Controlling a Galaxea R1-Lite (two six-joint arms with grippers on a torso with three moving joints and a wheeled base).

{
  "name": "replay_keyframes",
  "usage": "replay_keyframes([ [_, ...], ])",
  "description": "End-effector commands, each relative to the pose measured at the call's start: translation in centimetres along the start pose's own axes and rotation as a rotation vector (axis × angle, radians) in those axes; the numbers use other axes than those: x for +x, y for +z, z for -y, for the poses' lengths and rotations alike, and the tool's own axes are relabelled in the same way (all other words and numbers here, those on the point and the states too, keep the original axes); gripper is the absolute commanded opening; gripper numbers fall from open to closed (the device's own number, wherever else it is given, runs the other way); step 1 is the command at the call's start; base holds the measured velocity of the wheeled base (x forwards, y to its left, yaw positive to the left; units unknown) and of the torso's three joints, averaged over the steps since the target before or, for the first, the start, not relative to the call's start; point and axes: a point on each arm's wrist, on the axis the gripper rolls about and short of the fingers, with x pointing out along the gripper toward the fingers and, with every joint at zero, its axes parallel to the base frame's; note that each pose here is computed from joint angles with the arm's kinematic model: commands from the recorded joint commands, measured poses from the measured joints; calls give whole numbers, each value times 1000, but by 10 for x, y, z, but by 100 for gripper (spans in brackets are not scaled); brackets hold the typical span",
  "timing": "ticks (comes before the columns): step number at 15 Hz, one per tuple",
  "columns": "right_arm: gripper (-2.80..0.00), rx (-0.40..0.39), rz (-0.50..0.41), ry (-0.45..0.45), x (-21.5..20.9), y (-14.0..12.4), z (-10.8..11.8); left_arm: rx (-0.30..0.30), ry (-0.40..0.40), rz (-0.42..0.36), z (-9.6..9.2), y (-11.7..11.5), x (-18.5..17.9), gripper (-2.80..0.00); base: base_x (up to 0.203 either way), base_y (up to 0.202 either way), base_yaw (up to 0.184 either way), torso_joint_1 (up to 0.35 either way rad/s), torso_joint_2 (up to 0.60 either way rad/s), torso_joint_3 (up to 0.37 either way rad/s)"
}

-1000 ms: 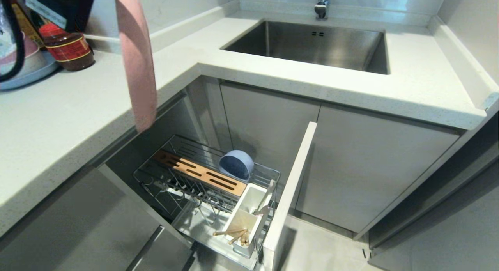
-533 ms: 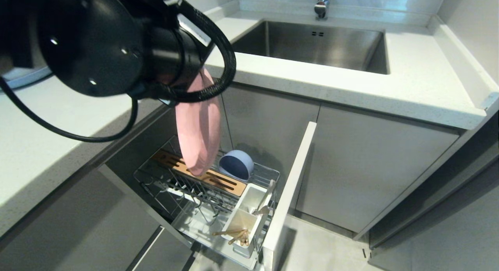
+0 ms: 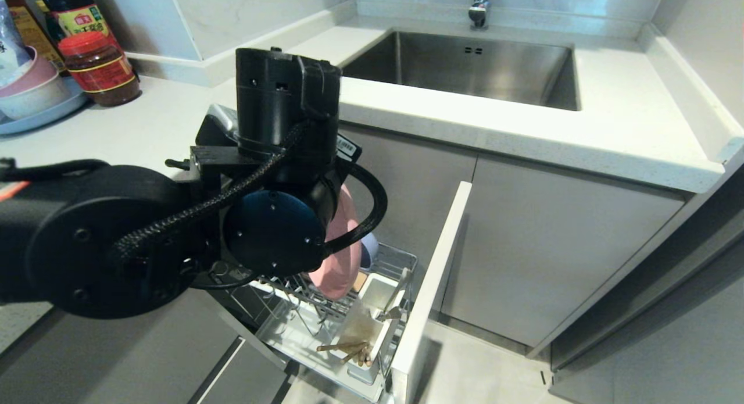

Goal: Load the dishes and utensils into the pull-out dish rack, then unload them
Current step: Pick up the plate and place it in the cupboard

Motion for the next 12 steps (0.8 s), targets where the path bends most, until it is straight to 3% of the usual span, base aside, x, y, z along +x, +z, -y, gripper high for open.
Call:
replay_keyframes([
  [1,-280,-1,0,0,0,0,0,-24,12,34,-12,1,7,-280,0,0,0,0,0,0],
  [5,-280,-1,0,0,0,0,0,-94,-11,85,-38,-2,13,-280,0,0,0,0,0,0],
  [8,-280,-1,0,0,0,0,0,-146,-39,110,-46,-5,16,-280,0,0,0,0,0,0],
  [12,-280,-1,0,0,0,0,0,-133,-3,136,-57,-14,31,-280,0,0,0,0,0,0],
])
